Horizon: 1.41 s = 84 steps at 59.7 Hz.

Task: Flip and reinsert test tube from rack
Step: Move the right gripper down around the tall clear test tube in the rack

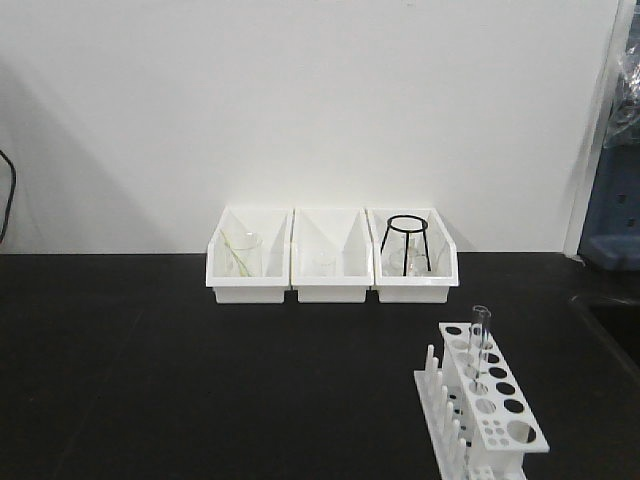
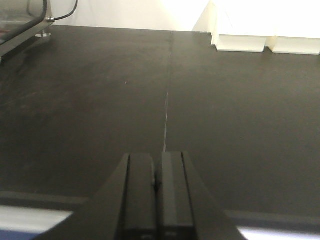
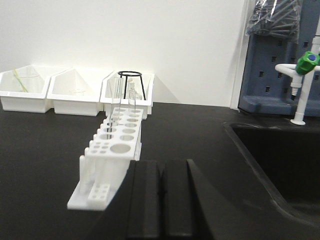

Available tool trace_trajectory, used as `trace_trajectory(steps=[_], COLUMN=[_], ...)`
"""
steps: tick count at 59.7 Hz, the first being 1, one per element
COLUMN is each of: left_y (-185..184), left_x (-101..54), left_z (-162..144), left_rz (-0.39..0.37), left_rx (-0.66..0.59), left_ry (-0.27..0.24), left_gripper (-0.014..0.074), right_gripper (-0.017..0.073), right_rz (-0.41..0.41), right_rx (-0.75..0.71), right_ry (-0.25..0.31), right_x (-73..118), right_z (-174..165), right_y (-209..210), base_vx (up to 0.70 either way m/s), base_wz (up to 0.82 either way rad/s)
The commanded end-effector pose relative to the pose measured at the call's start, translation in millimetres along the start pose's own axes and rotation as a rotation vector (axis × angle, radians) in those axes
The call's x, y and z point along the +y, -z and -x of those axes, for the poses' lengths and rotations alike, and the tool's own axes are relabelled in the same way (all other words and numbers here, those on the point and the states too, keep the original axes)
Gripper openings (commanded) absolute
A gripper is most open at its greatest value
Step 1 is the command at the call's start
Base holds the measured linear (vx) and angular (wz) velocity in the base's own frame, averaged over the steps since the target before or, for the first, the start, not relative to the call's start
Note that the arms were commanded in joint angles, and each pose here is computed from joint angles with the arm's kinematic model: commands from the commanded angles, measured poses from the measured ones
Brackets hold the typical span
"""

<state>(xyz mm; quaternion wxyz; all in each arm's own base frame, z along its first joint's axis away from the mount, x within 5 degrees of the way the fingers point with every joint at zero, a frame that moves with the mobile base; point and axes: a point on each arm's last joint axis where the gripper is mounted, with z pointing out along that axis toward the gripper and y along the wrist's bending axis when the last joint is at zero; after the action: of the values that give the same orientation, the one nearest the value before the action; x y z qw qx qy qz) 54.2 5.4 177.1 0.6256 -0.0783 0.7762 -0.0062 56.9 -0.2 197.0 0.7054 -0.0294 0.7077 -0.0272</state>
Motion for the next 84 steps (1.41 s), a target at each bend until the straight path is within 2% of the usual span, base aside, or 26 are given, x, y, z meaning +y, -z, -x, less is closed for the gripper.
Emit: trace_trajectory(steps=[1,44,84], left_y=[1.2,1.2,1.2], left_x=[-1.7,-1.7,-1.7], left_z=[8.3,8.3,8.3], left_rz=[-0.023,-0.023,-0.023], left_rx=[-0.097,-0.097,-0.097], left_ry=[0.002,0.002,0.002], left_gripper=[-0.0006,-0.0006,-0.0006], right_gripper=[-0.0009,-0.0009,-0.0009], right_rz=[0.002,0.002,0.002], right_rx=[-0.09,-0.09,-0.101], right_ry=[0.014,0.014,0.014], right_x=[0.3,0.3,0.4], right_z=[7.7,7.7,8.7], right_y=[1.1,1.1,1.2], base_vx=[0.3,0.19,0.06], base_wz=[0.0,0.01,0.0])
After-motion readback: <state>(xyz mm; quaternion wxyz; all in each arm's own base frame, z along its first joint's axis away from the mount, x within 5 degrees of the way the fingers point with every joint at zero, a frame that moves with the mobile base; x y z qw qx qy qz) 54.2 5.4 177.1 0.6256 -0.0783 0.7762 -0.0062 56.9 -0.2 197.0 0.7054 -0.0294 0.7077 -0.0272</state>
